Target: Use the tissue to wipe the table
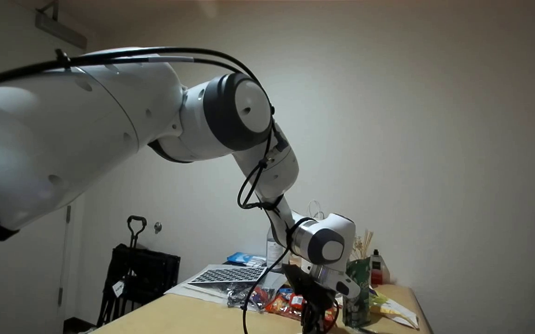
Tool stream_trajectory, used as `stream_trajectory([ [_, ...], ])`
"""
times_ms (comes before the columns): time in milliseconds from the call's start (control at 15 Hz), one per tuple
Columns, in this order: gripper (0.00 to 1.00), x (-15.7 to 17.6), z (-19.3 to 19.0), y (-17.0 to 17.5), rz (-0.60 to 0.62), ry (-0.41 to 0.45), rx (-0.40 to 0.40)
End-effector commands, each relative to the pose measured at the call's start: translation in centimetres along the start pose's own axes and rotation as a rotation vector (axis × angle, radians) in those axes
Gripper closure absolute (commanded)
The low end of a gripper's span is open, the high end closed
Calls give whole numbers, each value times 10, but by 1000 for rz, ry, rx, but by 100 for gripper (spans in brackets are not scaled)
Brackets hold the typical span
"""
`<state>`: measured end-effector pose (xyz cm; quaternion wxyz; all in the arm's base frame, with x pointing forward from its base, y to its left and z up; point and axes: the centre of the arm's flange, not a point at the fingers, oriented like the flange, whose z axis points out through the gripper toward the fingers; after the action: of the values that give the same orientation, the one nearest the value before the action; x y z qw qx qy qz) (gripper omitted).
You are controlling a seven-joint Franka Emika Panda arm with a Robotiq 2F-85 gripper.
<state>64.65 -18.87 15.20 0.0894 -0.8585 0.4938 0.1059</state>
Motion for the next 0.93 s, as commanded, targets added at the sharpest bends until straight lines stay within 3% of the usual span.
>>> stream_trajectory([
  [0,98,0,0,0,-5,-1,-1],
  [200,100,0,0,0,-11,-3,-2],
  [800,100,-95,58,-58,-321,-39,-255],
  [867,100,-77,24,-62,-255,15,-187],
])
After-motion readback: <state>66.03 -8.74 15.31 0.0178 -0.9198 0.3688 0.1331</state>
